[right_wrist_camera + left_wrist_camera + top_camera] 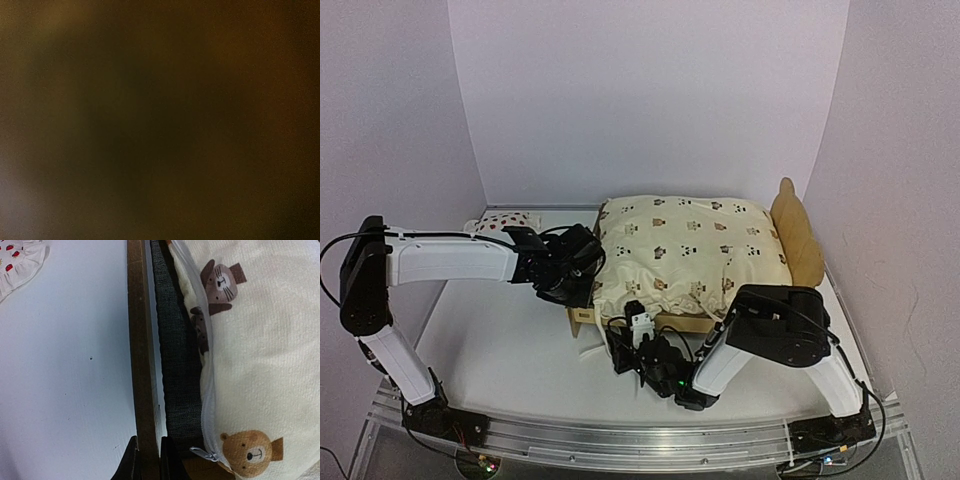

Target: Set up the pet bed

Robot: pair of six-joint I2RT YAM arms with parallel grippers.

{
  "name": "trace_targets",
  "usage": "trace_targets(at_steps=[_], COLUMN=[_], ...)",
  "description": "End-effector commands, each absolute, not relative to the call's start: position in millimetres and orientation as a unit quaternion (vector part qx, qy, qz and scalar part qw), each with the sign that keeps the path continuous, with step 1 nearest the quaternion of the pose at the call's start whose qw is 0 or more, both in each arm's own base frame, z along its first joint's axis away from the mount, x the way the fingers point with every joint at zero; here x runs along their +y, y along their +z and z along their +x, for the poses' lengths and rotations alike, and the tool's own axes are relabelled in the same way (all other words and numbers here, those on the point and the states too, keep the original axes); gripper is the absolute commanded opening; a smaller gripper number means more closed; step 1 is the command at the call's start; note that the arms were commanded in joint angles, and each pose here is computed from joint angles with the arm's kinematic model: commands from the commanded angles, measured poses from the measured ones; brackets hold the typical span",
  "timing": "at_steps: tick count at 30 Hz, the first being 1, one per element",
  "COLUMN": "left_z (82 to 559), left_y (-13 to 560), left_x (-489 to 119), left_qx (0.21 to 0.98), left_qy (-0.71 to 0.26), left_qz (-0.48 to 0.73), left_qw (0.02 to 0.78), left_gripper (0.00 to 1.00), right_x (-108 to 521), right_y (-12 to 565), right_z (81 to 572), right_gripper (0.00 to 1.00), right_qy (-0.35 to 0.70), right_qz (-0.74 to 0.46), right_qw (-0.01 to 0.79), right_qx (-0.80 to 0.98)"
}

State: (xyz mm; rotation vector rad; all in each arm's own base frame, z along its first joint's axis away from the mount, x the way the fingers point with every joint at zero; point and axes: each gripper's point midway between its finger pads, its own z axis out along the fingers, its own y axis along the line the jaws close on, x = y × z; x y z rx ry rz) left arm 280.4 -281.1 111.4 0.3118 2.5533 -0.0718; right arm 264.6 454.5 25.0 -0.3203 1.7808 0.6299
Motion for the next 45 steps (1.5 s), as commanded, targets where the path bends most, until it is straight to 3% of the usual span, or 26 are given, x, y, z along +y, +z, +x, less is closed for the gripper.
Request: trace_targets(at_steps=[1,11,29,45], left_z=[288,294,357,370], left_y=[151,148,140,132], left_x=[-313,-309,-282,-270], left_qx=[0.928,0.928,0.928,0.928], left_qy=[-0.078,-0.066,-0.019,-0.011], left_qz=[0.169,0.169,0.122,0.118], left_qw=[0.324,0.327,0.352,0.352], left_gripper=[0.00,0.00,0.00,0.00], right_x=[453,455,452,460], right_y=[17,3,31,13], right_z=[272,265,175,154], right_gripper=[0.36,0.00,0.00,0.00], right_qy=[0.250,0.242,0.328,0.380], right_qz=[-0.111,-0.143,-0.357,-0.311], right_qw=[0.590,0.583,0.411,0.306], right_qx=[0.759,0.762,0.772,0.815])
